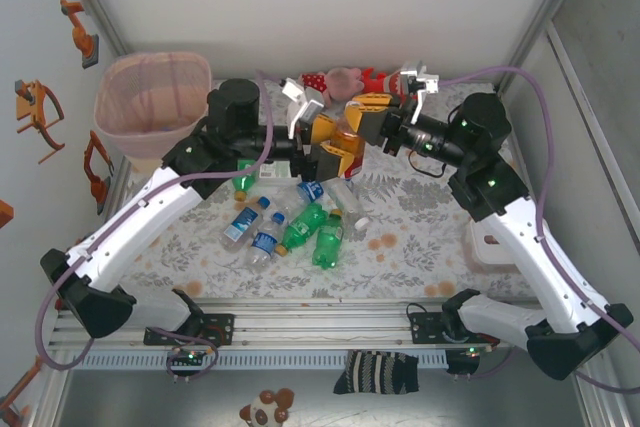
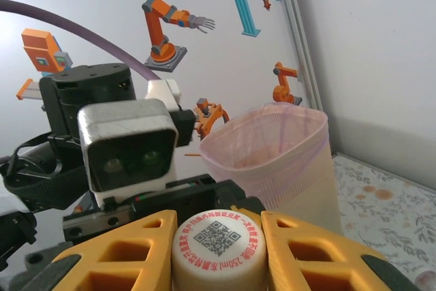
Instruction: Put the plastic bottles in the bin
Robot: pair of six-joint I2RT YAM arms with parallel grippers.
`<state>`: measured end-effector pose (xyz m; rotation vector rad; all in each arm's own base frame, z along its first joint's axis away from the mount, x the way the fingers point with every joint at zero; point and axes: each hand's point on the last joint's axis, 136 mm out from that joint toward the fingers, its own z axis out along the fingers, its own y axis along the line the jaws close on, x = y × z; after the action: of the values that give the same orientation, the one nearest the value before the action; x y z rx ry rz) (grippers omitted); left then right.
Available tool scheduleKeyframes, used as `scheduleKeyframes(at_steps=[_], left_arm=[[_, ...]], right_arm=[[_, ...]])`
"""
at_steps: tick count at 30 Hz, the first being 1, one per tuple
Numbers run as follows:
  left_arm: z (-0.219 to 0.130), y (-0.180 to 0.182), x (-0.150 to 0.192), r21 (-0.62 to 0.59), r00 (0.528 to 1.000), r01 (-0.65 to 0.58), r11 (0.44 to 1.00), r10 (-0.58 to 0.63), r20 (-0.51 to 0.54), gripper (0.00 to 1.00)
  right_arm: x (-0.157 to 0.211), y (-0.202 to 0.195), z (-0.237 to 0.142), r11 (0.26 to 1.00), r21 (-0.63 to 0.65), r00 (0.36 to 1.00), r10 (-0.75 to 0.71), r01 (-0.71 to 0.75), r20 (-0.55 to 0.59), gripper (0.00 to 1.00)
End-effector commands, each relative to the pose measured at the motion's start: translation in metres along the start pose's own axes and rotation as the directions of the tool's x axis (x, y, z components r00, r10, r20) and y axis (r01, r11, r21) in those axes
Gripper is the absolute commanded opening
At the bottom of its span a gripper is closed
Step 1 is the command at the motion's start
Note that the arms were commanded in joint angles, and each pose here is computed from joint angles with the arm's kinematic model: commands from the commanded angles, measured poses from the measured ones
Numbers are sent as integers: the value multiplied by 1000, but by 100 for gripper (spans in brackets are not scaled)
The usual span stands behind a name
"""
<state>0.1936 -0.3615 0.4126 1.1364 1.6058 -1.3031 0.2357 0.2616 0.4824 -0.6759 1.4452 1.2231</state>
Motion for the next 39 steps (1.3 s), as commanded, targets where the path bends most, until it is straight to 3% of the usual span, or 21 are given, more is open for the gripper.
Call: scheduleKeyframes(at_steps=[1, 13, 25, 27, 32, 39], left_arm=[[4, -9, 0, 54, 999, -41, 998, 42, -10, 81], [6, -16, 8, 119, 995, -96, 988, 97, -8, 74], [1, -25, 6, 145, 990, -139, 980, 138, 21, 60], [0, -24, 6, 131, 990, -141, 981, 140, 18, 59], [-7, -16, 4, 70, 989, -147, 987, 147, 15, 59], [-33, 21, -3, -146, 993, -114, 983, 115, -2, 59]], right_arm=[[-17, 19, -6, 998, -47, 998, -36, 38, 56, 19], [-26, 29, -8, 996, -87, 997, -17, 23, 77, 19], [-28, 29, -8, 996, -83, 997, -13, 19, 82, 20], [-28, 28, -9, 997, -76, 996, -13, 19, 83, 25], [-25, 21, -14, 1000, -10, 997, -27, 28, 71, 53], [-20, 8, -32, 988, 140, 996, -73, 66, 47, 59]])
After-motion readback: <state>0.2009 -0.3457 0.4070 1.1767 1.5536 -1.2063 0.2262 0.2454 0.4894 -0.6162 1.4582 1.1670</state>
